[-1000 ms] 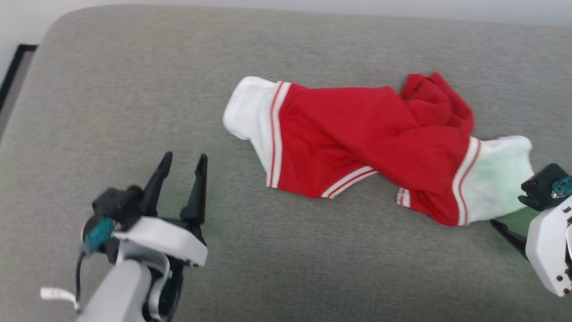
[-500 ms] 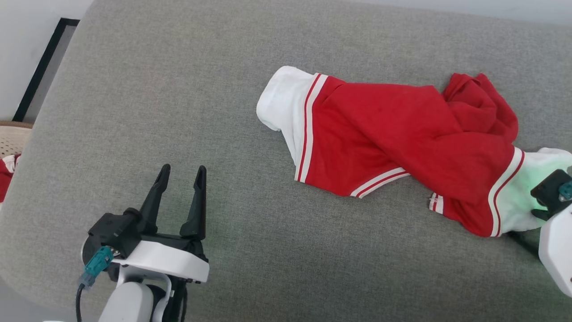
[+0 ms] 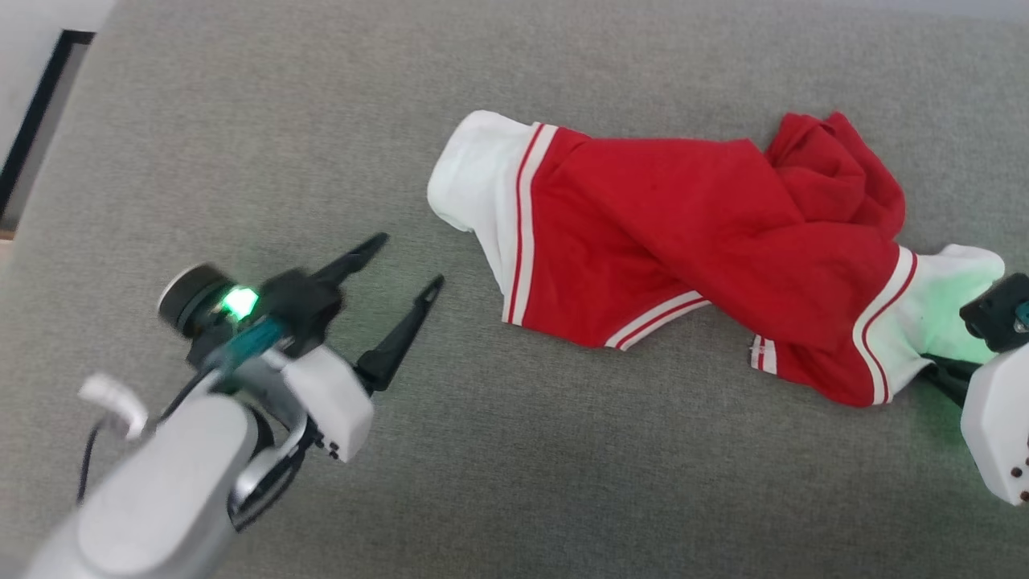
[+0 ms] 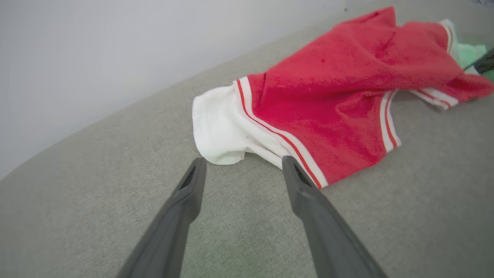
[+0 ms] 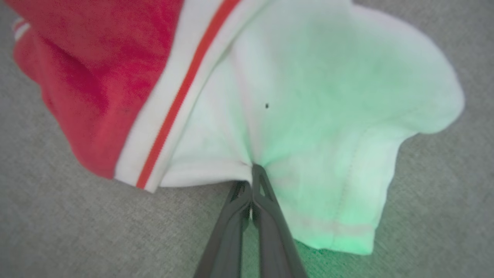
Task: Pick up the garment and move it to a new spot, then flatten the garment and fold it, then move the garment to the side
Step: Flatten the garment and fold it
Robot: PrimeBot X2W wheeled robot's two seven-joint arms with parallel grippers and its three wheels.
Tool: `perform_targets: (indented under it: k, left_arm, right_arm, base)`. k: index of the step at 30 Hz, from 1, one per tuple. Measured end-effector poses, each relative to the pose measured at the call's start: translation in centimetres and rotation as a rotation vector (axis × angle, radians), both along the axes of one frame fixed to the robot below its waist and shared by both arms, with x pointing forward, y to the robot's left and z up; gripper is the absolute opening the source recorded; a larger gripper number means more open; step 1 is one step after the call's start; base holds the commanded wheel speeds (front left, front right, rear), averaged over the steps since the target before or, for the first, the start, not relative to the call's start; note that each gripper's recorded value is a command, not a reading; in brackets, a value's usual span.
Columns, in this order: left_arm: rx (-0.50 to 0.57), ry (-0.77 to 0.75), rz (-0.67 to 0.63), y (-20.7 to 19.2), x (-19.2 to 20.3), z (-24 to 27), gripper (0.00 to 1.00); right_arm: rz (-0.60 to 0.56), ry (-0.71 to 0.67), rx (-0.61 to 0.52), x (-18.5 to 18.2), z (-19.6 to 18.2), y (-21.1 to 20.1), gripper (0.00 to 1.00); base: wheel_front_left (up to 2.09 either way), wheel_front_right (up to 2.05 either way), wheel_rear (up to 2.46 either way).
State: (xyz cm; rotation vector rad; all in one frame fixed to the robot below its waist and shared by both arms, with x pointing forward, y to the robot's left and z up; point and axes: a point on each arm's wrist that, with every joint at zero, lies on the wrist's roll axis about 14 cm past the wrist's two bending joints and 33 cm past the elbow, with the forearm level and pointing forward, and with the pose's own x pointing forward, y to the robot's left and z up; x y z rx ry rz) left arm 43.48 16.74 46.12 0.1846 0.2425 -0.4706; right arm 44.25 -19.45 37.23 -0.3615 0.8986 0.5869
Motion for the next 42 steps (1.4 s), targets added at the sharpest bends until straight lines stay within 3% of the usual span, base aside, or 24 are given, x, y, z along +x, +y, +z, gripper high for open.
perform_targets:
  k: [5, 8, 16, 23, 24, 26, 30, 32, 33, 34, 42]
  left_arm:
    - [0.121, 0.291, -0.168, -1.9, 0.3, -3.3, 1.0]
    - [0.151, 0.356, -0.195, -2.1, 1.3, -3.6, 1.0]
    - [0.092, 0.691, -0.139, -1.7, 3.2, -7.1, 1.0]
    - [-0.062, 0.802, -0.117, -3.7, 4.5, -7.7, 0.97]
    - [-0.075, 0.806, -0.122, -4.1, 4.6, -7.7, 0.91]
    - [-0.133, 0.821, -0.127, -5.0, 4.7, -7.5, 0.58]
    - [-0.169, 0.843, -0.14, -5.7, 4.4, -7.5, 0.61]
    - [-0.165, 0.841, -0.141, -5.7, 4.4, -7.6, 0.3]
    - [-0.171, 0.839, -0.142, -5.9, 4.4, -7.5, 0.2]
    - [-0.183, 0.836, -0.142, -6.0, 4.5, -7.4, 0.0]
    - [-0.262, 0.772, -0.115, -6.2, 5.7, -5.8, 0.0]
  right_arm:
    - [-0.007, -0.001, 0.013, 0.8, -0.3, 0.1, 0.0]
    - [-0.006, 0.002, 0.016, 1.0, -0.6, 0.1, 0.0]
    - [-0.011, 0.017, 0.024, 1.5, -1.6, -0.1, 0.0]
    - [-0.013, 0.026, 0.031, 1.7, -2.2, -0.1, 0.0]
    - [-0.012, 0.027, 0.031, 1.8, -2.3, -0.1, 0.0]
    - [-0.011, 0.027, 0.03, 1.8, -2.3, -0.1, 0.0]
    - [-0.01, 0.025, 0.028, 1.8, -2.3, -0.1, 0.0]
    - [-0.01, 0.026, 0.028, 1.8, -2.3, -0.1, 0.0]
    - [-0.01, 0.026, 0.028, 1.8, -2.3, -0.1, 0.0]
    - [-0.01, 0.026, 0.028, 1.8, -2.3, 0.0, 0.0]
    - [-0.017, 0.022, 0.028, 1.8, -2.0, 0.0, 0.0]
  base:
    - [0.0, 0.0, 0.0]
    - [0.0, 0.0, 0.0]
    - [0.0, 0.0, 0.0]
    - [0.0, 0.0, 0.0]
    - [0.0, 0.0, 0.0]
    - [0.0, 0.0, 0.0]
    - [0.0, 0.0, 0.0]
    - [0.0, 0.0, 0.0]
    - [0.0, 0.0, 0.0]
    - [0.0, 0.0, 0.0]
    - [0.0, 0.0, 0.0]
